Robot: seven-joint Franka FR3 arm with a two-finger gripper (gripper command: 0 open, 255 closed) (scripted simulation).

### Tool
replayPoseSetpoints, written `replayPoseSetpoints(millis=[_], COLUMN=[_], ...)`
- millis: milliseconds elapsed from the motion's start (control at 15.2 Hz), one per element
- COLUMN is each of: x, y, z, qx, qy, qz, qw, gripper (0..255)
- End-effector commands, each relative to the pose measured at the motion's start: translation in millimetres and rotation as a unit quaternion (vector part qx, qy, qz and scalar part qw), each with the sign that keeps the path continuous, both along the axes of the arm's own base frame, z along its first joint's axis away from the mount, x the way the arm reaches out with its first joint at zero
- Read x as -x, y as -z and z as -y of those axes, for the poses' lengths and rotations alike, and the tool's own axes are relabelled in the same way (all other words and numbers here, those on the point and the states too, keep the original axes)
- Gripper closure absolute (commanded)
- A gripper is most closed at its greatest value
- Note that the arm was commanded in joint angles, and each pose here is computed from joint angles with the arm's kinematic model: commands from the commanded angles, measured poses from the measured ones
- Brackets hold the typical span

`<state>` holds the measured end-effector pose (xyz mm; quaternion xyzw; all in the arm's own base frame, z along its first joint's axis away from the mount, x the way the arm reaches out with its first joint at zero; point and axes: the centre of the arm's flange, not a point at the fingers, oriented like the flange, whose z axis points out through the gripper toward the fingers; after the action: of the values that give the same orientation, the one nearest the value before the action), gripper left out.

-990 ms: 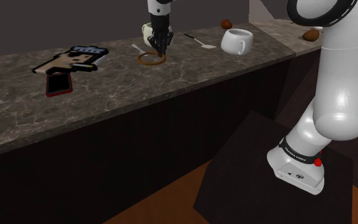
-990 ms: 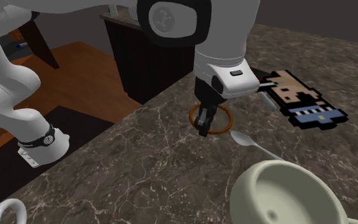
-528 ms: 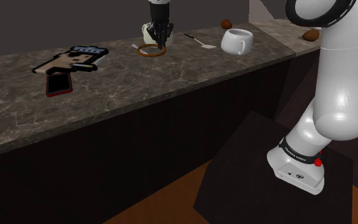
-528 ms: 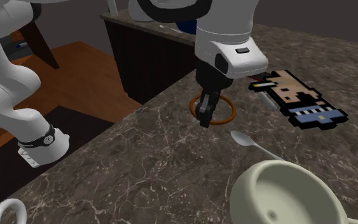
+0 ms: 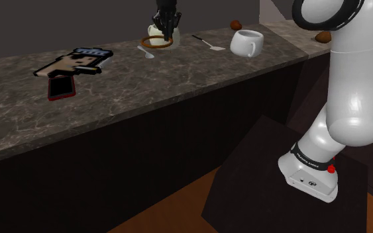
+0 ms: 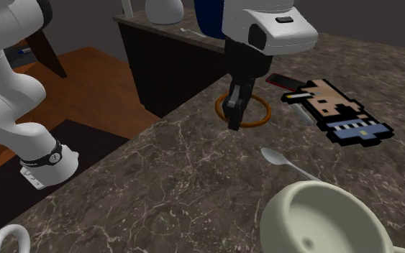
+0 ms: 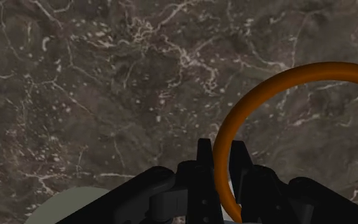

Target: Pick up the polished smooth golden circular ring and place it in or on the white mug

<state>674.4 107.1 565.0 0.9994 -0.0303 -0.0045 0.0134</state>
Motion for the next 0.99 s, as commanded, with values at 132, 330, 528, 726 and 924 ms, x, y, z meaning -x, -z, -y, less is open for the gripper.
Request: replayPoseSetpoints(millis=[132,330,528,726,924], x=[-0.1,-0.1,0.0,5.6,22.7], y=[-21.0,-36.8,-52.6,-60.7,-61.1], z=[-0.4,-0.4,-0.4,11.5,47.3], qx=[0.000,0.000,0.000,0.000,0.000], qy=[0.000,0.000,0.000,0.000,0.000], qz=[0.000,0.000,0.000,0.000,0.000], qw=[1.0000,1.0000,1.0000,1.0000,1.0000], gripper=[255,255,255,255,255])
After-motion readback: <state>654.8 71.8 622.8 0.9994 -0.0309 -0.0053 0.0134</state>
